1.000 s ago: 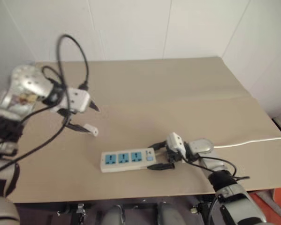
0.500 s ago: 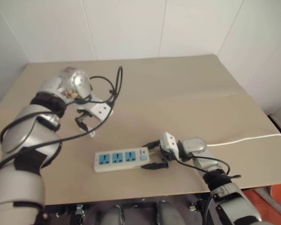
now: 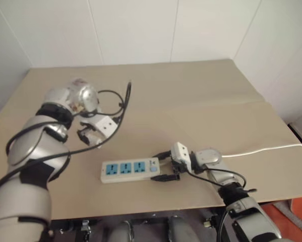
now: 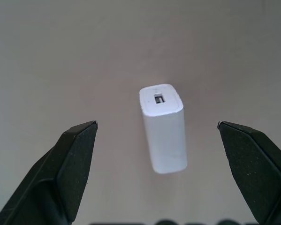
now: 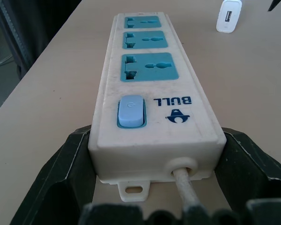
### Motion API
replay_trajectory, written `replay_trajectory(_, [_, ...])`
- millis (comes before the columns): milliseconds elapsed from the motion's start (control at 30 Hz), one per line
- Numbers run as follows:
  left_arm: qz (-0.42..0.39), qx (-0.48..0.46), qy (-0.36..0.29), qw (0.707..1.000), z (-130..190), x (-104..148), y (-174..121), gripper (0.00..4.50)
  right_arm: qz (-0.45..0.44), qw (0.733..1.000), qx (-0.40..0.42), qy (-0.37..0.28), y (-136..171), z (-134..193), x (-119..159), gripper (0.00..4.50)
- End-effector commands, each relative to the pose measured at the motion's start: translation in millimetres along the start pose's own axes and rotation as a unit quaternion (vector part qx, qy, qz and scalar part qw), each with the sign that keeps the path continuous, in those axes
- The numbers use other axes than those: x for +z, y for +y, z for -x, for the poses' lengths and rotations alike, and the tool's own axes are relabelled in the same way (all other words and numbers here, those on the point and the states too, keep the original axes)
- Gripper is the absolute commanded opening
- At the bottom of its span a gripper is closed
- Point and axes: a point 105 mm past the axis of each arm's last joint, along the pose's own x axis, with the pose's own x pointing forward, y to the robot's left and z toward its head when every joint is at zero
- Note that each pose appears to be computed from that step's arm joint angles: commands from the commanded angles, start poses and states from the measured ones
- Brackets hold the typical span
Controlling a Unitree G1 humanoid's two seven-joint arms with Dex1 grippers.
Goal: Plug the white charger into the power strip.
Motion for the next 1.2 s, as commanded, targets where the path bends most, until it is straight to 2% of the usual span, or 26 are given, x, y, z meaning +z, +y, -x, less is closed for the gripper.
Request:
replay_trajectory(33, [-0.012, 0.018, 0.003, 1.000, 3, 3, 6, 4.50, -0.006, 1.000, 0.004, 0.012, 6, -8, -7, 3.42])
replay_trajectory(800, [-0.023, 0.018, 0.008, 1.000, -18, 10, 8, 4.50, -0.020, 1.000, -0.019, 0.007, 2, -4, -7, 3.42])
replay_trajectory(967, [-0.025, 0.022, 0.017, 0.999, -22, 7, 7, 3.36, -0.021, 1.000, -0.017, 0.013, 3, -4, -9, 3.42])
replay_trajectory(1200, [-0.022, 0.026, 0.018, 0.999, -25, 7, 8, 1.15, -0.021, 1.000, -0.016, 0.014, 3, -4, -10, 3.42])
